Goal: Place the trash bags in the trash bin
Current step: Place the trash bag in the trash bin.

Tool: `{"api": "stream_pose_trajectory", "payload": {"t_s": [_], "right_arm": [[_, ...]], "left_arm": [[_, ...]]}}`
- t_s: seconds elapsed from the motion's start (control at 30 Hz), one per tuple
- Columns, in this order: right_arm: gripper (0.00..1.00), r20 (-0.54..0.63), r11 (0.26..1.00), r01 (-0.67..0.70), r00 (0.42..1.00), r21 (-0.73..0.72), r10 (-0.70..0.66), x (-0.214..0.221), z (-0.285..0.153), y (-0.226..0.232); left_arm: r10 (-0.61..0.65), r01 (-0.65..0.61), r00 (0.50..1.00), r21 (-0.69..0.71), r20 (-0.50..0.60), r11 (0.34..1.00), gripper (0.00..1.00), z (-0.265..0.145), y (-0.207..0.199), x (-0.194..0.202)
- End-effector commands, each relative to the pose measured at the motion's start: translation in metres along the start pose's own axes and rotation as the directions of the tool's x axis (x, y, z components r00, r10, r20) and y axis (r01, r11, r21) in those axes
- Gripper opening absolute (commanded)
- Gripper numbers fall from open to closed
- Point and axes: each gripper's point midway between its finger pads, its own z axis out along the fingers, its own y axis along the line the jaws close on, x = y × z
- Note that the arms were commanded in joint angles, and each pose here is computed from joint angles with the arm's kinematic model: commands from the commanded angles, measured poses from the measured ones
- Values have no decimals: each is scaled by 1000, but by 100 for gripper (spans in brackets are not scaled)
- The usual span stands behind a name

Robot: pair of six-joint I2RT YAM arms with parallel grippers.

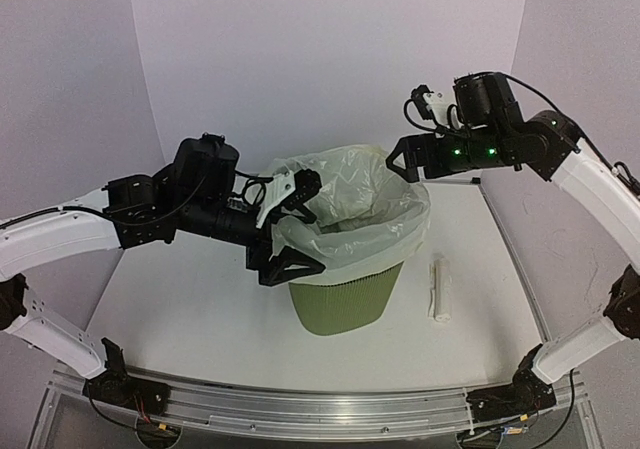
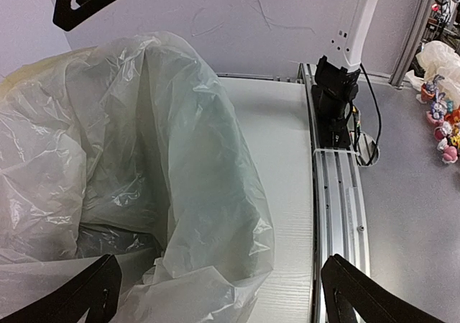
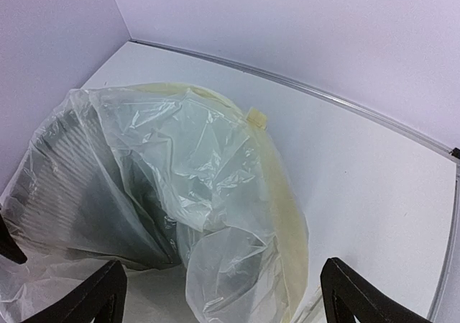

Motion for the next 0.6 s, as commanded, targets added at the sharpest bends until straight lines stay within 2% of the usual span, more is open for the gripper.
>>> {"api": "stream_pose_trajectory", "payload": {"t_s": [0.0, 0.13, 0.2, 0.27, 0.4, 0.5, 0.57], "right_arm": [[92, 45, 998, -18, 999, -66, 21, -9, -13, 11], [92, 47, 997, -24, 999, -76, 27, -11, -13, 13], [92, 47, 997, -31, 998, -76, 35, -11, -13, 13], [92, 48, 996, -39, 998, -75, 42, -11, -13, 12], [92, 53, 996, -54, 997, -68, 58, -10, -14, 10], [92, 57, 996, -67, 996, -53, 70, -9, -15, 7], [92, 65, 996, -82, 994, -34, 84, -9, -17, 3]], "left_arm": [[-14, 14, 998, 5, 55, 1000, 100, -17, -5, -19], [18, -15, 987, -19, 158, 1000, 100, -38, -6, -47], [-11, 28, 974, -72, 227, 997, 100, -47, 3, -64], [-94, 143, 946, -137, 311, 980, 100, -55, 20, -80], [-297, 389, 839, -122, 457, 913, 100, -68, 38, -99], [-425, 571, 720, -120, 548, 812, 100, -80, 57, -101], [-484, 664, 660, -145, 574, 733, 100, -89, 69, -94]]}}
